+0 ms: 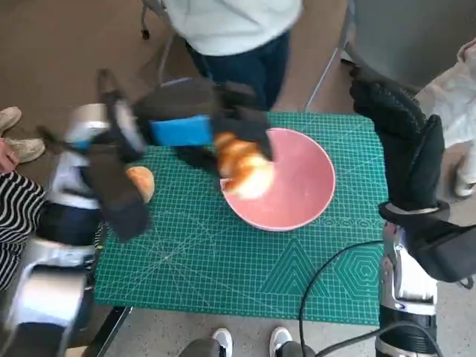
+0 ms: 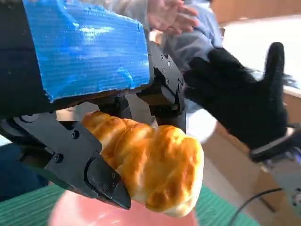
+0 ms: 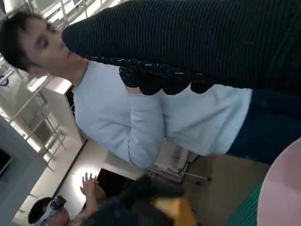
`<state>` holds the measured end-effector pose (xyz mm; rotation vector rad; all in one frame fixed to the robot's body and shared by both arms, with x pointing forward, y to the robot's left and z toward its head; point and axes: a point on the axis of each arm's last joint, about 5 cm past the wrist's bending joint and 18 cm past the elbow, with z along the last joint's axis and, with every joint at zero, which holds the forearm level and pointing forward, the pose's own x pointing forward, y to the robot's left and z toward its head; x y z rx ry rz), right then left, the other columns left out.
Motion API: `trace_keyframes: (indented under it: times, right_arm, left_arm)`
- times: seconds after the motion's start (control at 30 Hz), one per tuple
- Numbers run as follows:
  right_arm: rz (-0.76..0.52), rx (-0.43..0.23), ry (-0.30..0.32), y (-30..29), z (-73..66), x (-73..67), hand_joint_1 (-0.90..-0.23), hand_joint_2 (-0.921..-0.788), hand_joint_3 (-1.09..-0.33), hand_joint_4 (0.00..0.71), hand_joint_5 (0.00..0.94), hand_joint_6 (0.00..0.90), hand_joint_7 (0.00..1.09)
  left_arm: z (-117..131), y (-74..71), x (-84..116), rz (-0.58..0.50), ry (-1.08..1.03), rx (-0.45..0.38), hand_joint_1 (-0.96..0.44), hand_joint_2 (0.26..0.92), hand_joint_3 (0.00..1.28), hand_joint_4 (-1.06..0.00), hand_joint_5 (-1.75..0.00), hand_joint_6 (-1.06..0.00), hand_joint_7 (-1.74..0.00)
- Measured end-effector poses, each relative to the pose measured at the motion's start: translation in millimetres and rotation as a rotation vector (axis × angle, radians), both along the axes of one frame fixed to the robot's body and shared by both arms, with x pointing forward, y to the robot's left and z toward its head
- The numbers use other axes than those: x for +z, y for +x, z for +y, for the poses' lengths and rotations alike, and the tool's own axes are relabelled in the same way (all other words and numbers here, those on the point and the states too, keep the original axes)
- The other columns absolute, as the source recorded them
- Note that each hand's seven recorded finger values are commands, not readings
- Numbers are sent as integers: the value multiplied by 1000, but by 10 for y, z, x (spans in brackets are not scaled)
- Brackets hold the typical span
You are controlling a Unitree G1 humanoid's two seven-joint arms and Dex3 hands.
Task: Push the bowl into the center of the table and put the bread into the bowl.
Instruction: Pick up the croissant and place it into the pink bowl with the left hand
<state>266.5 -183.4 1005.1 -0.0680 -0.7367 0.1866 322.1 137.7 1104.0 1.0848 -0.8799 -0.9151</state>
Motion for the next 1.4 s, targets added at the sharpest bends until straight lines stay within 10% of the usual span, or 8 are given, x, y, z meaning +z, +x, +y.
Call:
trace_keyframes:
  times: [0.47,0.6,0.73,0.93,1.0,1.13,1.4]
  right_arm:
    - [5,-13,-12,-36,-20,-30,-756,-921,-704,211,1,87,537]
    - [3,-18,-13,-49,-32,-33,-754,-921,-704,211,1,87,536]
    - [5,-22,-13,-60,-42,-41,-755,-921,-704,211,1,87,535]
    - [6,-26,-13,-66,-49,-46,-755,-921,-703,212,1,90,536]
    - [6,-29,-14,-71,-50,-48,-755,-921,-703,212,1,90,536]
    - [3,-33,-12,-79,-51,-48,-752,-921,-704,211,1,89,536]
    - [0,-37,-10,-83,-57,-44,-750,-921,-705,211,0,90,537]
  left_arm:
    - [-460,210,-261,39,102,52,1,907,40,-698,-1173,-744,-1033]
    - [-541,249,-368,55,135,85,-292,918,50,-485,-1626,-715,-1162]
    - [-601,278,-472,96,173,114,-350,920,71,-509,-1721,-687,-1212]
    - [-666,302,-592,154,221,147,-47,888,176,-566,-1339,-638,-1180]
    - [-679,309,-623,178,230,160,-189,907,206,-535,-875,-555,-1314]
    - [-688,325,-660,232,273,195,-89,824,97,-339,-201,-359,-493]
    - [-667,347,-666,302,337,226,-104,773,18,-187,-11,-300,-158]
